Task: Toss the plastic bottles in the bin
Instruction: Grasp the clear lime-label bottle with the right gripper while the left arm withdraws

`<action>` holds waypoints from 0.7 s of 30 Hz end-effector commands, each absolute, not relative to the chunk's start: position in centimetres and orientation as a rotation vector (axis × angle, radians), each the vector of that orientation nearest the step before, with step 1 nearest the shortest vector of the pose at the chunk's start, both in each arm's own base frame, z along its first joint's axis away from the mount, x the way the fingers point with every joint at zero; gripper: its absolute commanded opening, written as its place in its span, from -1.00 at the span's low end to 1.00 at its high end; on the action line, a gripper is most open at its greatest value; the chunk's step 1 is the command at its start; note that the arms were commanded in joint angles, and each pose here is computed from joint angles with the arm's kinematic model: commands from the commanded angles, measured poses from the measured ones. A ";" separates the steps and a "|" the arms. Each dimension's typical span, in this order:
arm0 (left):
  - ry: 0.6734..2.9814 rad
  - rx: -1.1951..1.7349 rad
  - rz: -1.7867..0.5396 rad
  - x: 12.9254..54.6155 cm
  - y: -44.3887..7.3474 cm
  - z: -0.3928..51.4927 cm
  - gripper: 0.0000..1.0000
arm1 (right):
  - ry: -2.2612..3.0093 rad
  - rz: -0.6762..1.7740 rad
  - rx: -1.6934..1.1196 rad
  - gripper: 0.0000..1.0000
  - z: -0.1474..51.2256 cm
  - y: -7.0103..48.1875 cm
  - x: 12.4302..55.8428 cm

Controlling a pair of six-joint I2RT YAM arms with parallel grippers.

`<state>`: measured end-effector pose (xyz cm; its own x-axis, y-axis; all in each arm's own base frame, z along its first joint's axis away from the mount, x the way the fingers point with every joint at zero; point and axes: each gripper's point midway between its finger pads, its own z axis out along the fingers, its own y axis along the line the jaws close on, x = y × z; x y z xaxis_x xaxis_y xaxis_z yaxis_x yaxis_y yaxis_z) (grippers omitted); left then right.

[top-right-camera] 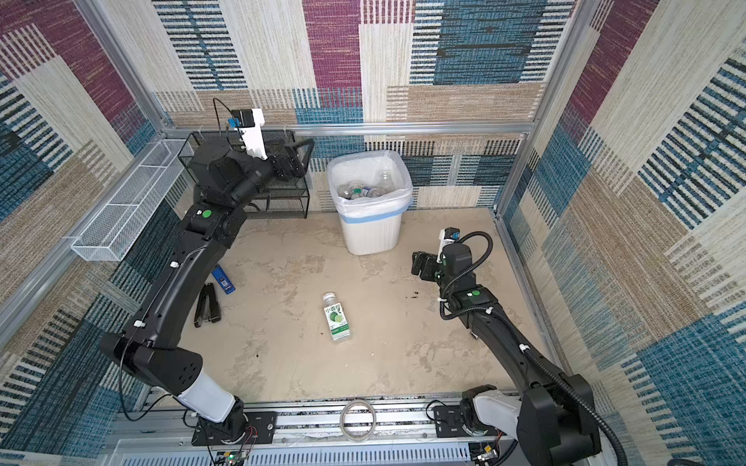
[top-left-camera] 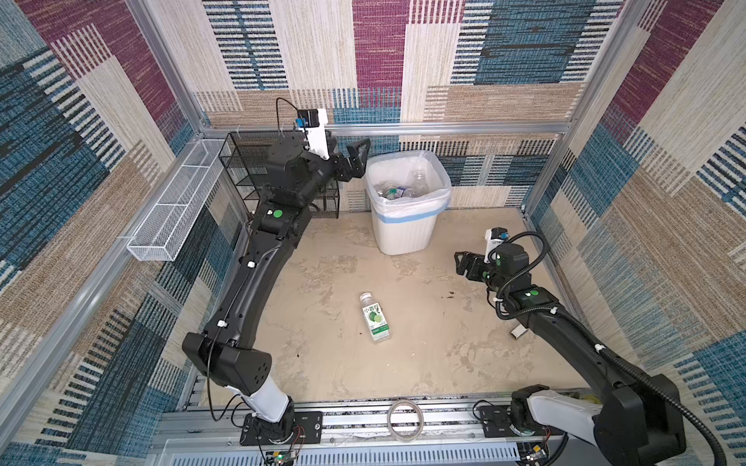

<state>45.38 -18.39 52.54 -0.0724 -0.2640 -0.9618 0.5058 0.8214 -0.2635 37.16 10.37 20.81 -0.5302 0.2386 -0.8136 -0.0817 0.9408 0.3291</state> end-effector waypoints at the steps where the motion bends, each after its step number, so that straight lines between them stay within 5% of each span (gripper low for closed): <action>1: 1.703 0.188 -0.576 45.0 -16.0 47.3 0.96 | 2.160 0.386 -0.041 0.84 19.7 13.0 36.2; 13: 2.093 0.128 -0.289 40.8 -7.7 31.3 0.93 | 2.276 0.498 -0.525 0.97 15.5 29.8 30.4; 21: 2.063 0.118 -0.348 39.8 -8.2 31.0 0.88 | 2.407 0.411 -0.675 0.86 9.8 35.7 27.6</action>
<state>39.64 -8.21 29.72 -0.5446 -0.0760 -0.8353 0.2022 0.9546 -0.2187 27.57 35.66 11.29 -0.6641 -0.3621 -0.6541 -0.5874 0.7939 0.1569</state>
